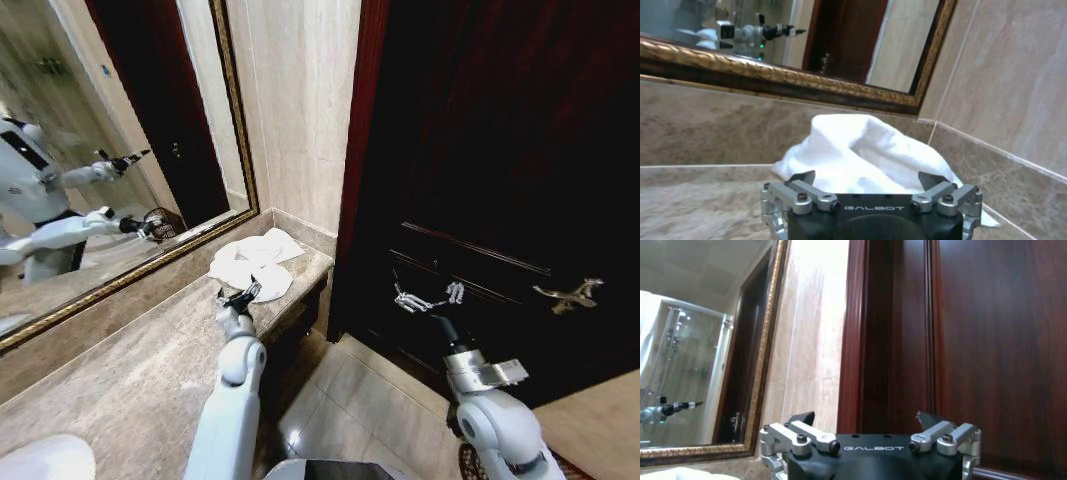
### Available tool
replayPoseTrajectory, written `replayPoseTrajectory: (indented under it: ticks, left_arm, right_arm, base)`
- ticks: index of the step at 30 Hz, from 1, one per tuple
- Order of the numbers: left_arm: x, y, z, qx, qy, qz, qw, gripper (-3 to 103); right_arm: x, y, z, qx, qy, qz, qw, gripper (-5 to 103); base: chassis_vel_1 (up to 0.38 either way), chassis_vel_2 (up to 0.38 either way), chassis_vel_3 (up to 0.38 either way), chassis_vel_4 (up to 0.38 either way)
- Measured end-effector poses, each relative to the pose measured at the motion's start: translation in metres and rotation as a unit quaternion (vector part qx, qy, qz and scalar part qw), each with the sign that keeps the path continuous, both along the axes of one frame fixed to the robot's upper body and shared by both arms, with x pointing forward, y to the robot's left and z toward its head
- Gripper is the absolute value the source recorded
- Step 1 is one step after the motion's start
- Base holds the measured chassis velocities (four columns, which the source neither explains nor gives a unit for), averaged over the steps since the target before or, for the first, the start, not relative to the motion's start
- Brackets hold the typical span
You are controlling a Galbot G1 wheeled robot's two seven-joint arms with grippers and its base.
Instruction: Discard the used towel into the hamper.
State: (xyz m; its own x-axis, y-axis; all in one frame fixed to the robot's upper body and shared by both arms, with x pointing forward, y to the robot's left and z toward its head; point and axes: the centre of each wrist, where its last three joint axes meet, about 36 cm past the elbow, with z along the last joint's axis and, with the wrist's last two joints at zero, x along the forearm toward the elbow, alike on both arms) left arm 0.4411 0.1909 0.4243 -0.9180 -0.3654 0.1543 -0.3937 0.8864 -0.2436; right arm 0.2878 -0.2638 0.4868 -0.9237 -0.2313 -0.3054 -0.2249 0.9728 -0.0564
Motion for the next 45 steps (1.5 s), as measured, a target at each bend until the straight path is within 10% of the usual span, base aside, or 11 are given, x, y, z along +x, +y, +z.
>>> replayPoseTrajectory:
  ticks: [19, 31, 45]
  left_arm:
    - [0.077, 0.02, 0.009, -0.061, 0.051, 0.046, 0.9957, 101]
    - [0.085, 0.038, 0.0, -0.046, 0.118, 0.006, 0.992, 56]
    - [0.076, 0.044, 0.008, -0.053, 0.111, 0.002, 0.9925, 11]
  right_arm:
    - [0.001, -0.003, -0.006, 0.002, 0.0, -0.014, 1.0, 100]
    - [0.005, -0.002, 0.001, 0.017, -0.015, -0.016, 1.0, 100]
    - [0.016, -0.006, 0.012, 0.015, -0.023, -0.016, 0.999, 100]
  base:
    - [0.0, 0.0, 0.0, 0.0]
    - [0.0, 0.0, 0.0, 0.0]
    - [0.0, 0.0, 0.0, 0.0]
